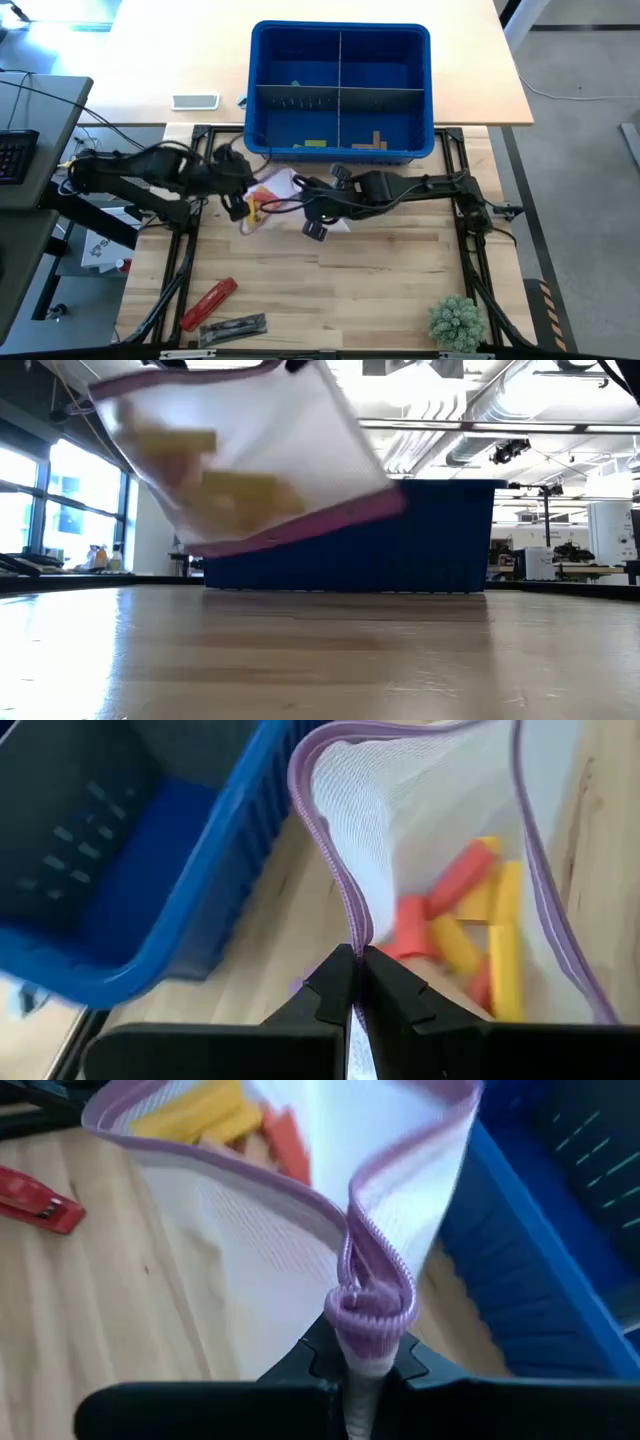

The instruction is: Sort blocks

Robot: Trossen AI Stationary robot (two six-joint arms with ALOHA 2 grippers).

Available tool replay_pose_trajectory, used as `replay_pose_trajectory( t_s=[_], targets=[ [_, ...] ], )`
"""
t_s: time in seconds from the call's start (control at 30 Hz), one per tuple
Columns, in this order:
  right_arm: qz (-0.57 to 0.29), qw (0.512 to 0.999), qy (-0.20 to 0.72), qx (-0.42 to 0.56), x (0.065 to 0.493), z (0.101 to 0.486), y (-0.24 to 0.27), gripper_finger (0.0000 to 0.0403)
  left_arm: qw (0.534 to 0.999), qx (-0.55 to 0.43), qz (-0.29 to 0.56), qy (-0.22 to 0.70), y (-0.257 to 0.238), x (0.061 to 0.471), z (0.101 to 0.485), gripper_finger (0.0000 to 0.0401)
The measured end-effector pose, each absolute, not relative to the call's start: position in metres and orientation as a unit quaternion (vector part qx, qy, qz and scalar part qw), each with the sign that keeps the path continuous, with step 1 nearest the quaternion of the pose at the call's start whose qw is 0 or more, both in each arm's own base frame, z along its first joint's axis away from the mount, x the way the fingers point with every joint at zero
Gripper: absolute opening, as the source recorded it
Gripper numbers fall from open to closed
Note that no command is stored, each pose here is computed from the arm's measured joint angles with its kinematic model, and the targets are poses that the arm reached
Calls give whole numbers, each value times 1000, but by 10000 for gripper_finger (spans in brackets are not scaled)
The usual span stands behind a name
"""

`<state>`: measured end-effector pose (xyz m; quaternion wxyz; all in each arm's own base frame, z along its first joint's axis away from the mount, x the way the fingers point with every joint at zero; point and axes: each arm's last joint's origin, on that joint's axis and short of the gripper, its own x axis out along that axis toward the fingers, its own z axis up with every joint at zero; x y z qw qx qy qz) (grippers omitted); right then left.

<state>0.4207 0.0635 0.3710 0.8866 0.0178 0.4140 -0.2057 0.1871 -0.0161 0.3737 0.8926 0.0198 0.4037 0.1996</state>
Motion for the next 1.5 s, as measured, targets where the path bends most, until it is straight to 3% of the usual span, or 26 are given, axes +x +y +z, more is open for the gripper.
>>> replay_pose_trajectory(
  t_s=[0.17,0.37,0.6,0.9,1.1,1.27,1.5],
  targets=[
    [-189,883,429,25,435,338,57,0,867,-18,209,451,-5,179,387,0],
    [-163,873,455,57,443,295,55,0,813,-25,216,540,2,183,371,0],
    [-170,849,498,47,436,276,58,0,789,-35,189,583,-2,203,356,0],
    [-161,840,518,24,433,274,57,0,818,-12,149,556,-35,187,358,0],
    [-170,843,510,29,434,275,57,0,828,-115,163,523,-56,156,324,2],
    [-154,858,487,54,439,277,59,6,803,-269,208,489,-61,149,280,35],
    [-148,867,473,61,443,279,60,51,689,-379,259,560,-50,140,212,121]
  ],
)
